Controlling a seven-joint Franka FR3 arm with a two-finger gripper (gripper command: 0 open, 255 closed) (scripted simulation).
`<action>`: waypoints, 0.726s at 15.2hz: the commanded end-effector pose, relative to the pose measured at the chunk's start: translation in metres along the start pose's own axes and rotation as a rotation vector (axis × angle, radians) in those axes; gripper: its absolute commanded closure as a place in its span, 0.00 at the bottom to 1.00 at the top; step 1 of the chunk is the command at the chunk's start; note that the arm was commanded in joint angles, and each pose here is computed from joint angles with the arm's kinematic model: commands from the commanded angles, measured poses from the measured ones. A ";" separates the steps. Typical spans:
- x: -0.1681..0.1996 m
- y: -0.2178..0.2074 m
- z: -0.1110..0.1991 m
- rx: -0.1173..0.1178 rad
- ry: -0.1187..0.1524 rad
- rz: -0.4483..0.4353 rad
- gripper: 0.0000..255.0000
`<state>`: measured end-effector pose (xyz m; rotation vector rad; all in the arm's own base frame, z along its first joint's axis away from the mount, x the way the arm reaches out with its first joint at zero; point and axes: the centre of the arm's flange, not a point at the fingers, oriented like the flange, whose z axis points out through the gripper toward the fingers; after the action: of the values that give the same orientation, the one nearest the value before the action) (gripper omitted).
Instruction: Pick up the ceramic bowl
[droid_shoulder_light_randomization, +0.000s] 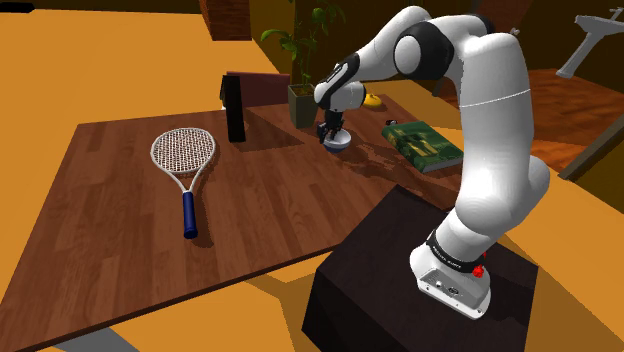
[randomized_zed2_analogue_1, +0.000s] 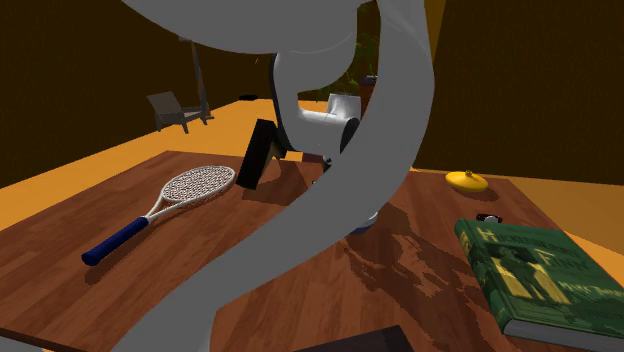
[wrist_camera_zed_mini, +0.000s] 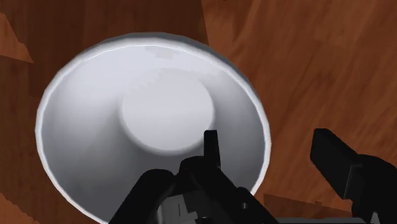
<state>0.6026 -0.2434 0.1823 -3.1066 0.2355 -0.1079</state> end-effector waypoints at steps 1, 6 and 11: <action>0.000 0.000 0.001 0.000 0.000 0.000 1.00; 0.000 0.000 0.001 0.000 0.000 0.000 1.00; 0.001 -0.001 -0.010 0.000 0.000 0.000 1.00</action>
<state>0.6035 -0.2425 0.1882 -3.1066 0.2355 -0.1080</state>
